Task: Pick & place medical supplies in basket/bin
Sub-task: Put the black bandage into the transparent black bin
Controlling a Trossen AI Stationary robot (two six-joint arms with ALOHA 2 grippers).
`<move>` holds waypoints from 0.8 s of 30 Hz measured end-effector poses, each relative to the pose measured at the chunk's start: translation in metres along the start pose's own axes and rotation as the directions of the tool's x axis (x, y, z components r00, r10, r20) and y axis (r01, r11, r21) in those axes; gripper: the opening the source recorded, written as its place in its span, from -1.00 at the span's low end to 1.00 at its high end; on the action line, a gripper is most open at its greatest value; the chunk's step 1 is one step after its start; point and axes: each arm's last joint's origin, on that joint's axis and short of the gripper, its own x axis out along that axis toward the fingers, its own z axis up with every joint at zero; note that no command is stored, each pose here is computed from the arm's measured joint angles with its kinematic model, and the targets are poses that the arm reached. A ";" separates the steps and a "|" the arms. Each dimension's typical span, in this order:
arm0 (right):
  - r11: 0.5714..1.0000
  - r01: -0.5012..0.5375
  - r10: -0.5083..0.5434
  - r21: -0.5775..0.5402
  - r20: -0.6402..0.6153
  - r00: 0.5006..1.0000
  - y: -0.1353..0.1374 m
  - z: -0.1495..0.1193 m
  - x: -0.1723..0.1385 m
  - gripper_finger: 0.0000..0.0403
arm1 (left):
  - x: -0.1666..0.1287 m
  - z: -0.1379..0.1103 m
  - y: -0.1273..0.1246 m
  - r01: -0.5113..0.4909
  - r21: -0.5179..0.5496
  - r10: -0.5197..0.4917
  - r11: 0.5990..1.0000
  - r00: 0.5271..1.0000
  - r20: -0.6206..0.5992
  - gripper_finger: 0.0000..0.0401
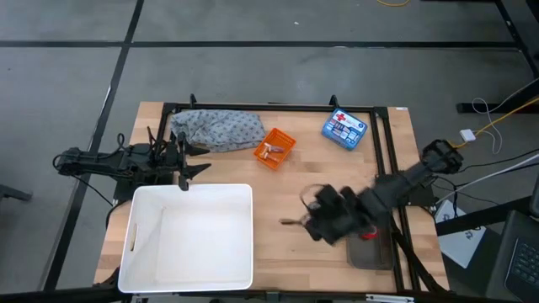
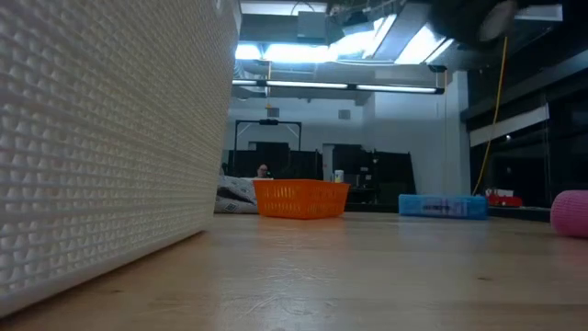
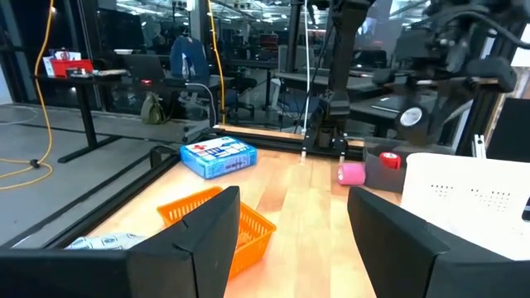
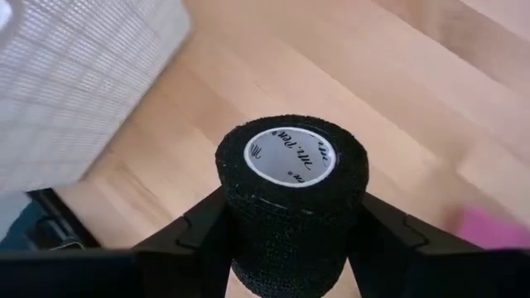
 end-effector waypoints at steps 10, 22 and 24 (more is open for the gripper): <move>0.964 0.093 -0.129 0.248 0.131 0.983 -0.031 -0.103 -0.007 -0.06 | 0.000 0.000 0.000 0.000 -0.019 0.000 1.000 1.000 -0.003 0.10; 0.950 0.148 -0.187 0.274 0.122 0.975 -0.055 -0.136 0.026 -0.06 | 0.000 -0.001 0.000 0.000 -0.020 0.000 1.000 1.000 -0.004 0.10; 0.951 0.158 -0.195 0.265 0.119 0.974 -0.057 -0.138 0.028 -0.06 | 0.000 -0.001 0.000 -0.001 -0.020 0.001 1.000 1.000 -0.005 0.10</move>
